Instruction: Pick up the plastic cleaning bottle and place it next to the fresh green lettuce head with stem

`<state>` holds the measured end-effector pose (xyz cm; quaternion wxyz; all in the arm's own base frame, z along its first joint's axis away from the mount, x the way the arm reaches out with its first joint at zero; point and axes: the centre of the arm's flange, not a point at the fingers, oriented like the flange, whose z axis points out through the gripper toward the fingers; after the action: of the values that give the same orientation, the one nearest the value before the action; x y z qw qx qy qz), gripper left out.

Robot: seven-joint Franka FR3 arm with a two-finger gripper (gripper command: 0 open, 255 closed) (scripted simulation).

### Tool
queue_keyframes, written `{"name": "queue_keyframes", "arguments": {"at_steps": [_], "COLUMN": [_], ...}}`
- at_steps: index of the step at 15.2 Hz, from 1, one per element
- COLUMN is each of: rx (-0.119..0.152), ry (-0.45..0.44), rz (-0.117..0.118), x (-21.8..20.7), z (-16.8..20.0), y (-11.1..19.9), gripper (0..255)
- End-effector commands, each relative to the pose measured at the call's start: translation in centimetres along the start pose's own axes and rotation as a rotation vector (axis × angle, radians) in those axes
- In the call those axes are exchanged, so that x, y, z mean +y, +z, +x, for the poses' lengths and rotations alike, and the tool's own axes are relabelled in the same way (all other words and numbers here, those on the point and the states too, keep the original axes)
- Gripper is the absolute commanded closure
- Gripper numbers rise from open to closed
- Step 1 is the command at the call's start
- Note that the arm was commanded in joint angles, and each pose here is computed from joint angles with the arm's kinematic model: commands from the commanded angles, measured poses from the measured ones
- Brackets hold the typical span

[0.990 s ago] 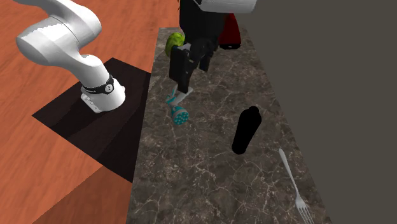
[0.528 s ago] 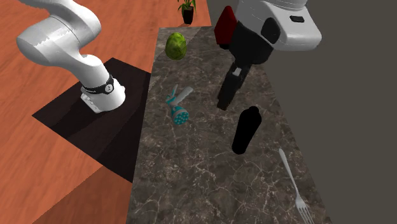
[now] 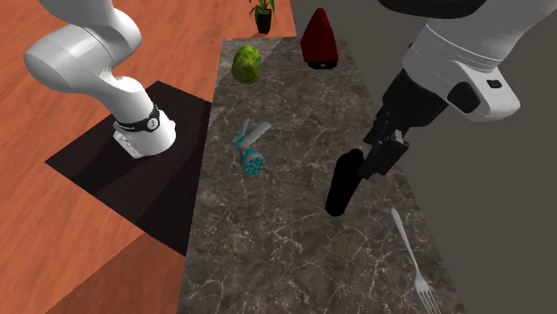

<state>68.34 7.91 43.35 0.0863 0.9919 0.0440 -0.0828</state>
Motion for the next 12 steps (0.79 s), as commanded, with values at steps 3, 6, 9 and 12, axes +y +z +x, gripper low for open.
{"name": "queue_keyframes", "arguments": {"at_steps": [3,6,9,12], "rx": [-0.002,-0.002,-0.002,-0.002], "ry": [-0.003,-0.003,-0.003,-0.003], "rz": [-0.002,-0.002,-0.002,-0.002], "x": [-0.2,-0.2,-0.2,-0.2], "z": [0.6,0.6,0.6,0.6], "y": [2.2,3.8,4.1,4.1], "gripper": [0,0,0,0]}}
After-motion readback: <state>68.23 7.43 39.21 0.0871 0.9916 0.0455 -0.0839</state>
